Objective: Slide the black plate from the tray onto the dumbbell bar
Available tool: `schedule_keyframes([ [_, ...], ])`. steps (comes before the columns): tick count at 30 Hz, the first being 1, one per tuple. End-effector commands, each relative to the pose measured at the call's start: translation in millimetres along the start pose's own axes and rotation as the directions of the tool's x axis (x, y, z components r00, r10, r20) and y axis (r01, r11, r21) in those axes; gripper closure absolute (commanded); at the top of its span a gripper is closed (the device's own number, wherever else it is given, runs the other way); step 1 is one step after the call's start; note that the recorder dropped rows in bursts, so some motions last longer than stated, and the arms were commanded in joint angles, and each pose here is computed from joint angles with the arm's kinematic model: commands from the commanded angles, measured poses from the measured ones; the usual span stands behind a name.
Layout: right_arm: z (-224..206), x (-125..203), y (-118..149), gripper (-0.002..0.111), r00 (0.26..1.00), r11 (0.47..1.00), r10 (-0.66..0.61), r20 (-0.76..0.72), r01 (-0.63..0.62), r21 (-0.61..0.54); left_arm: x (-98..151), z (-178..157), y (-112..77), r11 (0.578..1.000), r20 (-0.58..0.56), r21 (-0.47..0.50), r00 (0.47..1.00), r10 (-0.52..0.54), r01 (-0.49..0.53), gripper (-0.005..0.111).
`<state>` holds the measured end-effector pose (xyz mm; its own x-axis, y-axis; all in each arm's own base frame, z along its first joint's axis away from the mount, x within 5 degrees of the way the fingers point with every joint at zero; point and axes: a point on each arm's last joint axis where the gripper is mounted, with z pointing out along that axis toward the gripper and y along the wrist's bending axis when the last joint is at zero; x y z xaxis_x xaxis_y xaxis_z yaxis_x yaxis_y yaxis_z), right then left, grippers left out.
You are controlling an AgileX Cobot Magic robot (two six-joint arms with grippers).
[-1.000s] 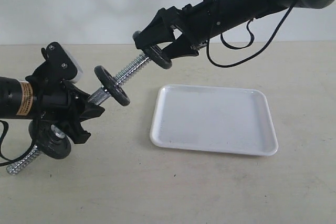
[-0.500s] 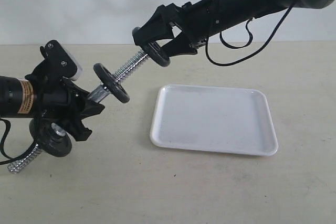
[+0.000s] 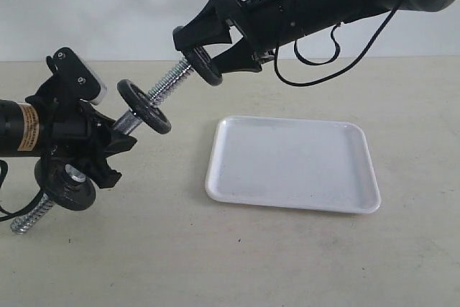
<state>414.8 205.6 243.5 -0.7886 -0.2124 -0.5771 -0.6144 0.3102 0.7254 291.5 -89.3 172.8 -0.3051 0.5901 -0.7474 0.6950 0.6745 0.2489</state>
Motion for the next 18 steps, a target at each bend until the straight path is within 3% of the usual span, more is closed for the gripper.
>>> schedule_keyframes([
  [1,-3.6,-5.2,16.5,0.108,1.0,0.998,-0.007,0.006,0.008,-0.068,-58.2,-25.1,-7.2,0.989,0.448,0.15,0.891,-0.068,0.0,0.102],
  [18,-3.5,-2.7,14.4,0.108,1.0,0.999,-0.019,-0.021,0.018,-0.045,-57.9,-25.0,-7.8,0.988,0.445,0.155,0.893,-0.066,-0.004,0.102],
])
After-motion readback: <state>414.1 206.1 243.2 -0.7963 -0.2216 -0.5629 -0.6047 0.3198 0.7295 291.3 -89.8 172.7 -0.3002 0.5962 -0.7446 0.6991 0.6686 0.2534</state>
